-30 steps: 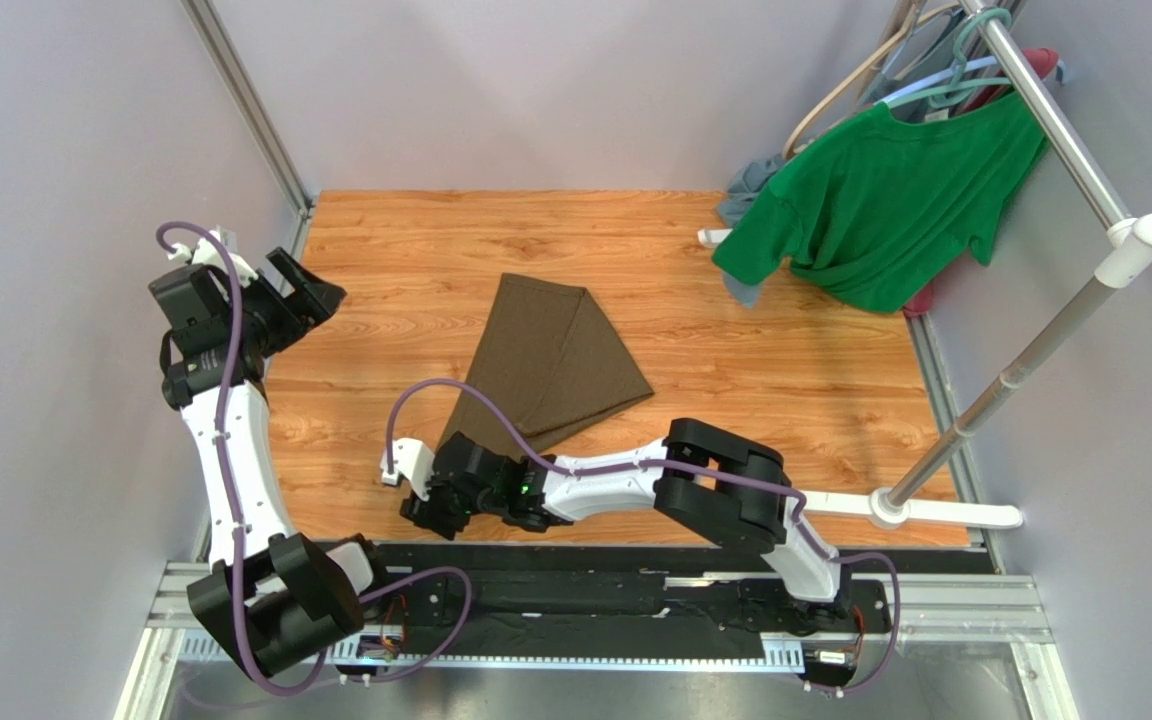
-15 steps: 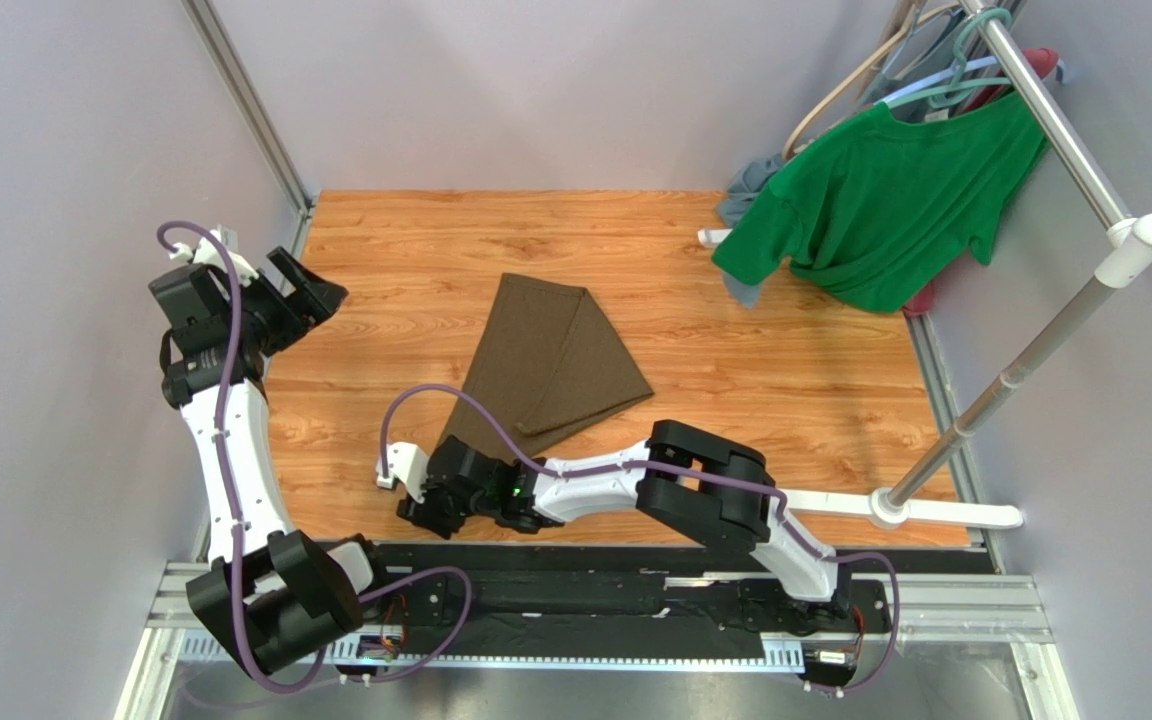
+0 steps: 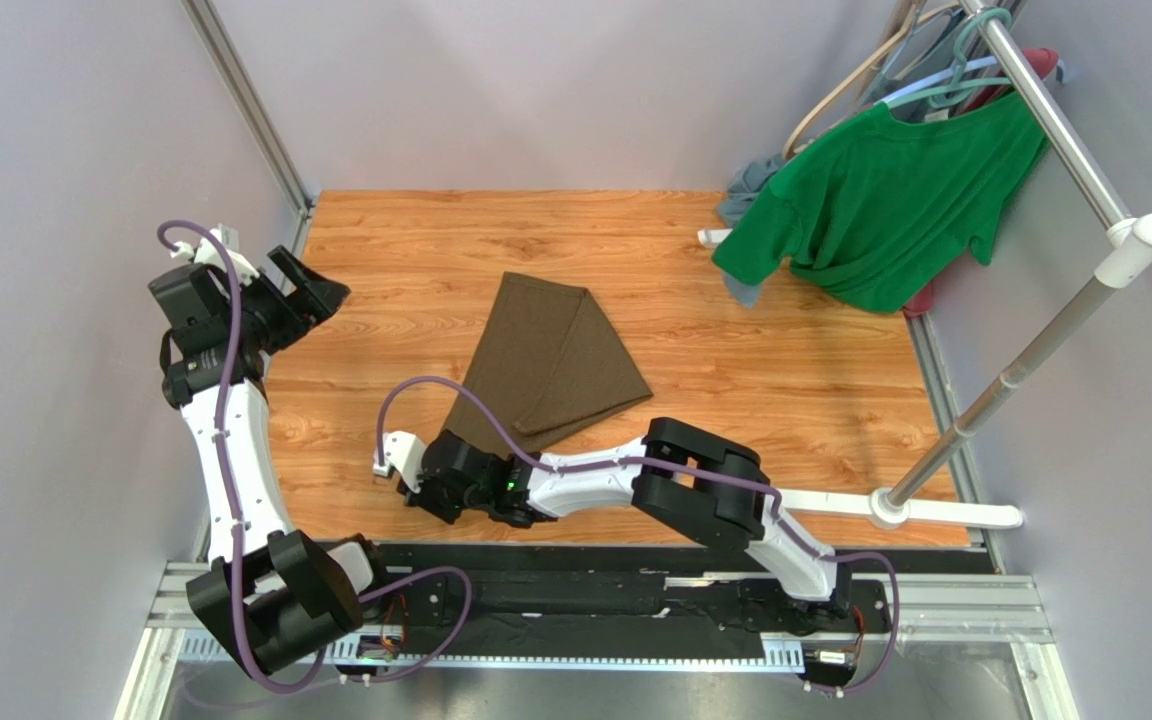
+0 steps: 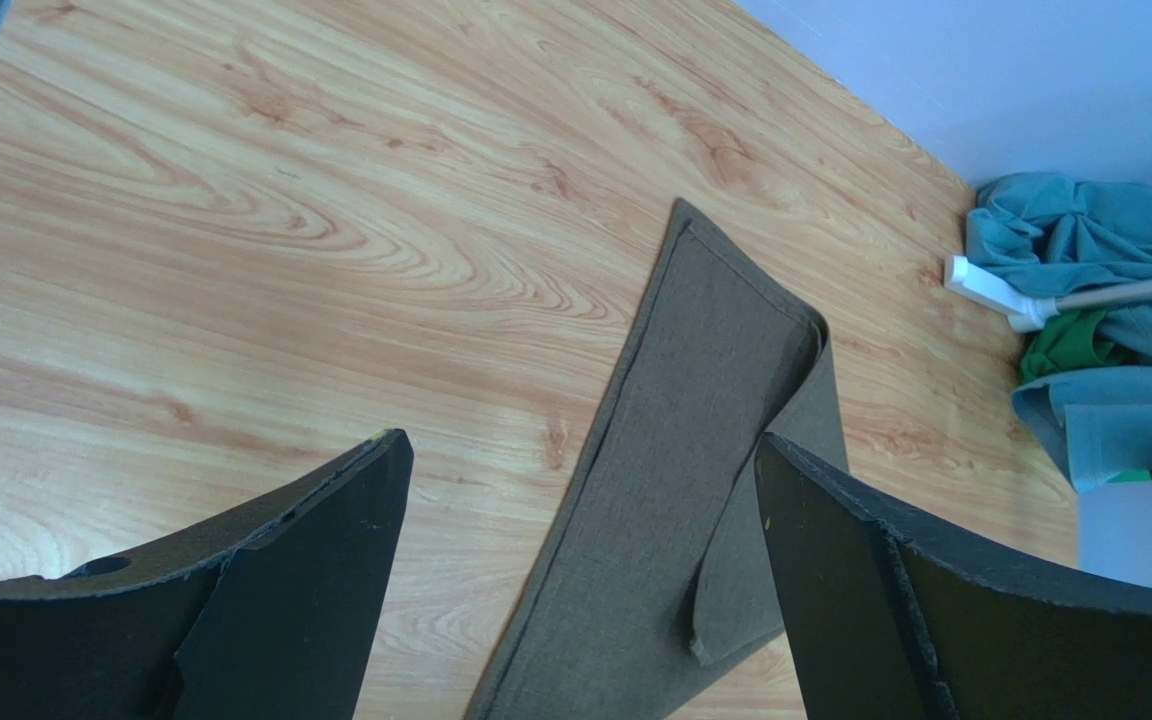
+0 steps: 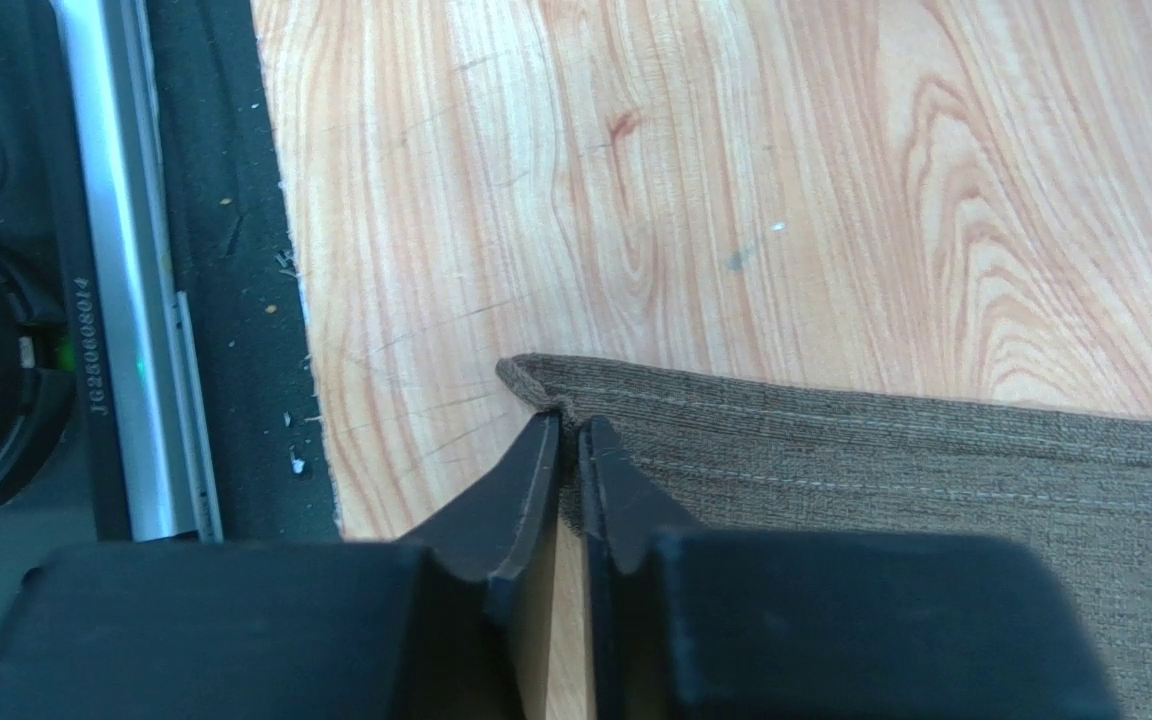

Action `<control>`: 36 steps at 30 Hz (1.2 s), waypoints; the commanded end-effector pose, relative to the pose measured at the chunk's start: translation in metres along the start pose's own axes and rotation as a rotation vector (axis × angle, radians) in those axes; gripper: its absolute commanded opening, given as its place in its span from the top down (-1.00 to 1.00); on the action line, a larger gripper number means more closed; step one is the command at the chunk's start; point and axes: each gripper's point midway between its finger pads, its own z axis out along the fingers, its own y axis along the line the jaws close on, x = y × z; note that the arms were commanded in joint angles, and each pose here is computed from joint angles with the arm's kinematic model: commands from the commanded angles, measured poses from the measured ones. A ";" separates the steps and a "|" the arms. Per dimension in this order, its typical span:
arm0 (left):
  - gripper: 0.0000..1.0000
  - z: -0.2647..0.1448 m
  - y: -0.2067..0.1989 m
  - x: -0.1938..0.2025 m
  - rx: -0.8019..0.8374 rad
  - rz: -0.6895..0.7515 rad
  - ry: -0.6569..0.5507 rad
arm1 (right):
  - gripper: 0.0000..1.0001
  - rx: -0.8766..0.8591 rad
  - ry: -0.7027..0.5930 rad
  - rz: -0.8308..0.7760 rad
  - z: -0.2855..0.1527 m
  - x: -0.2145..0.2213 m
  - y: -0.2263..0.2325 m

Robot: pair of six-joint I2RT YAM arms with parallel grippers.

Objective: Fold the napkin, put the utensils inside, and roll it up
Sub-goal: Fold the napkin

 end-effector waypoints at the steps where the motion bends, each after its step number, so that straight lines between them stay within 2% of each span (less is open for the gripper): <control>1: -0.86 -0.001 -0.011 -0.007 0.045 0.019 -0.028 | 0.99 0.019 0.043 0.020 0.008 0.013 -0.007; 6: -0.86 0.000 -0.012 -0.006 0.056 0.017 -0.023 | 1.00 -0.002 0.011 0.058 0.004 0.000 -0.010; 12: -0.86 0.000 -0.012 -0.007 0.054 0.020 -0.026 | 1.00 0.016 -0.098 0.216 -0.015 -0.042 -0.028; 22: -0.86 0.000 -0.012 -0.006 0.059 0.023 -0.027 | 1.00 0.100 -0.299 0.519 -0.074 -0.096 -0.112; 25: -0.86 0.001 -0.013 -0.007 0.061 0.023 -0.028 | 1.00 0.123 -0.352 0.557 -0.093 -0.107 -0.136; 31: -0.86 0.001 -0.013 -0.006 0.067 0.019 -0.024 | 1.00 0.206 -0.377 0.610 -0.120 -0.101 -0.170; 36: -0.86 0.001 -0.014 -0.005 0.073 0.015 -0.023 | 1.00 0.244 -0.379 0.612 -0.133 -0.095 -0.180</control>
